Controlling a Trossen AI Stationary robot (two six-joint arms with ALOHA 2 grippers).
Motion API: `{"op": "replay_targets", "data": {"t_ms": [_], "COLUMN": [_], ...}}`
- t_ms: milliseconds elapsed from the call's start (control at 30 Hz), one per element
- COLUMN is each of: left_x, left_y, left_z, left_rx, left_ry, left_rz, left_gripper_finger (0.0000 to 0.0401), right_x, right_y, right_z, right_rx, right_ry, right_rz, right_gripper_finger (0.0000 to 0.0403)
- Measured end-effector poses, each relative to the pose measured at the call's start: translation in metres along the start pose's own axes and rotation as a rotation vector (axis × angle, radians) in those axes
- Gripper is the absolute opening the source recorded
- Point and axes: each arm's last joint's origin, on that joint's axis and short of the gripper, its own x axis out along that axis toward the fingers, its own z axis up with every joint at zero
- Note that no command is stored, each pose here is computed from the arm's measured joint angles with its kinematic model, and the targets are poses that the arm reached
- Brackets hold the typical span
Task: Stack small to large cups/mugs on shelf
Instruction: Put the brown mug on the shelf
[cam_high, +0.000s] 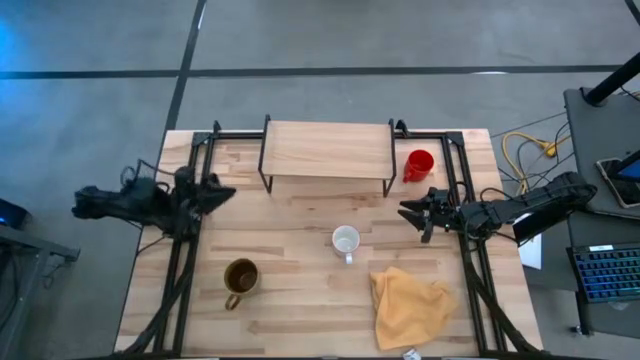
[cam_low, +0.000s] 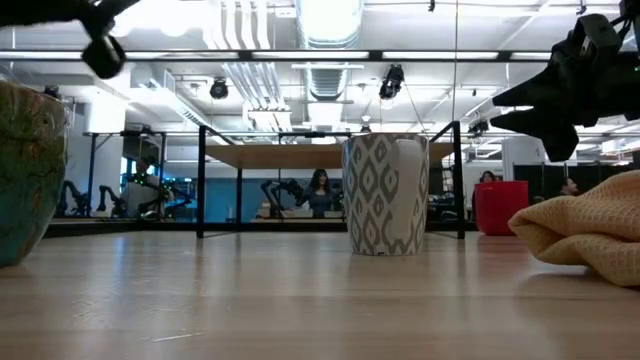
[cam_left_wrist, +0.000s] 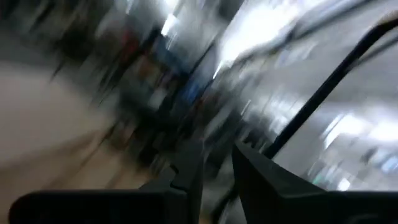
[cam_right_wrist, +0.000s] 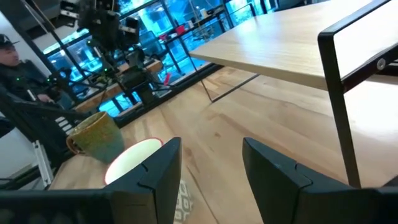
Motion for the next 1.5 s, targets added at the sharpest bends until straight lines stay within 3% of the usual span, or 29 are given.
{"op": "replay_targets", "data": {"t_ms": [167, 233, 300, 433, 567, 733, 833, 933, 1067, 1500], "left_x": [-0.002, 0.002, 0.011, 0.041, 0.045, 0.021, 0.009, 0.004, 0.006, 0.034], "left_y": [-0.032, -0.041, -0.049, -0.066, -0.083, -0.099, -0.108, -0.110, -0.111, -0.123], "left_z": [0.039, 0.048, 0.053, 0.040, 0.011, -0.016, -0.026, -0.036, -0.060, -0.089], "left_rx": [0.082, 0.060, 0.025, -0.030, 0.016, -0.033, -0.195, -0.365, -0.448, -0.478], "left_ry": [0.460, 0.594, 0.696, 0.913, 1.061, 0.972, 0.836, 0.823, 0.861, 0.842], "left_rz": [0.365, 0.533, 0.628, 0.576, 0.533, 0.655, 0.727, 0.876, 1.114, 1.159], "left_gripper_finger": [0.0070, 0.0070, 0.0070, 0.0070, 0.0070, 0.0070, 0.0070, 0.0070, 0.0071, 0.0071], "right_x": [0.000, 0.000, 0.000, 0.000, 0.000, 0.000, 0.000, 0.000, 0.000, 0.000], "right_y": [0.001, 0.001, 0.001, 0.001, 0.001, 0.001, 0.001, 0.001, -0.001, -0.003], "right_z": [0.002, 0.003, 0.003, 0.002, 0.003, 0.003, 0.003, 0.003, 0.003, 0.004], "right_rx": [0.024, 0.027, 0.026, 0.024, 0.024, 0.023, 0.022, 0.023, 0.020, 0.019], "right_ry": [-0.018, -0.023, -0.023, -0.022, -0.022, -0.023, -0.024, -0.037, -0.065, -0.092], "right_rz": [0.012, 0.015, 0.015, 0.014, 0.014, 0.015, 0.012, -0.011, -0.070, -0.124], "right_gripper_finger": [0.0164, 0.0164, 0.0164, 0.0164, 0.0164, 0.0164, 0.0164, 0.0164, 0.0164, 0.0164]}}
